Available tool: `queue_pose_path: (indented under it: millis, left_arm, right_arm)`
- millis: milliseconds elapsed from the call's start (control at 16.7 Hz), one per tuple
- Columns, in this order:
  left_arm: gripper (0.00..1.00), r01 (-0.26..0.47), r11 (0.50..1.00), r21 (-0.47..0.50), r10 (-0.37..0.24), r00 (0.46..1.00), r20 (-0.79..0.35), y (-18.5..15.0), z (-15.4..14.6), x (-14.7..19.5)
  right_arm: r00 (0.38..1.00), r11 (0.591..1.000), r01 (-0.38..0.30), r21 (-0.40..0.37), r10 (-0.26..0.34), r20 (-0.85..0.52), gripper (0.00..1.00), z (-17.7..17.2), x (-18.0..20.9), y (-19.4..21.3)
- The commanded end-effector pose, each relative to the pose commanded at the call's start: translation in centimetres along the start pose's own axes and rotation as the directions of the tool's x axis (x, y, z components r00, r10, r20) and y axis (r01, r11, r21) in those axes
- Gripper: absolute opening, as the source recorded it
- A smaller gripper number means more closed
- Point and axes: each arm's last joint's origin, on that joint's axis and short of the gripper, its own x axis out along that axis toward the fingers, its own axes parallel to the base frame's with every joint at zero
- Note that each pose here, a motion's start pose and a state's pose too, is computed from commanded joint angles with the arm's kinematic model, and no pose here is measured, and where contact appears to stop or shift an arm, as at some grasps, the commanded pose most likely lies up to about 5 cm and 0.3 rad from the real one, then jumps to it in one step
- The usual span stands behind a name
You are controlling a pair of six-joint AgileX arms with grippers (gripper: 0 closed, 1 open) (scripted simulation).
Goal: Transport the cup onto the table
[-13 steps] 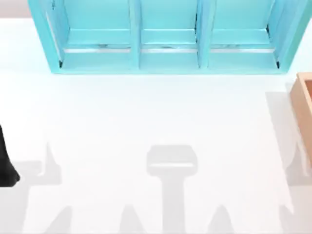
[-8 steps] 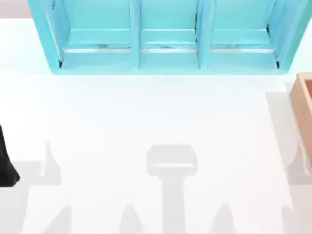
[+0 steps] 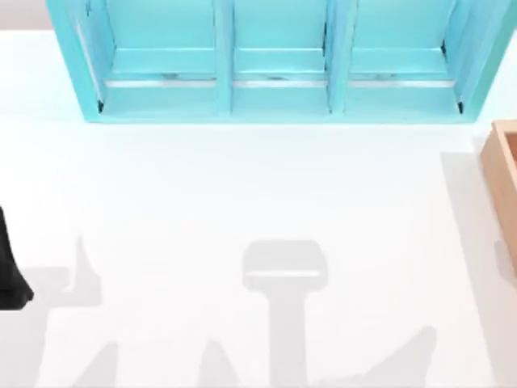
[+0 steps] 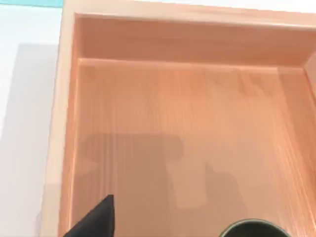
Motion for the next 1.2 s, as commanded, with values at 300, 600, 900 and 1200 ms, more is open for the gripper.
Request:
queue_pose_path:
  millis: [300, 600, 900, 1200]
  left_arm:
    - [1.0, 0.0, 1.0, 0.0, 0.0, 1.0, 0.0, 0.0, 0.0, 0.0]
    - [1.0, 0.0, 1.0, 0.0, 0.0, 1.0, 0.0, 0.0, 0.0, 0.0]
    - [1.0, 0.0, 1.0, 0.0, 0.0, 1.0, 0.0, 0.0, 0.0, 0.0]
    - [1.0, 0.0, 1.0, 0.0, 0.0, 1.0, 0.0, 0.0, 0.0, 0.0]
  right_arm:
    - [0.892, 0.999, -0.035, -0.016, 0.024, -0.451, 1.0, 5.1, 3.9, -3.4]
    - [0.682, 0.993, -0.11, 0.038, 0.103, -0.724, 1.0, 7.4, 8.8, -7.1]
    - [0.578, 0.987, -0.143, 0.08, 0.148, -0.802, 1.0, 7.6, 10.9, -8.8]
    - [0.579, 0.987, -0.144, 0.077, 0.148, -0.802, 1.0, 7.6, 11.0, -8.6]
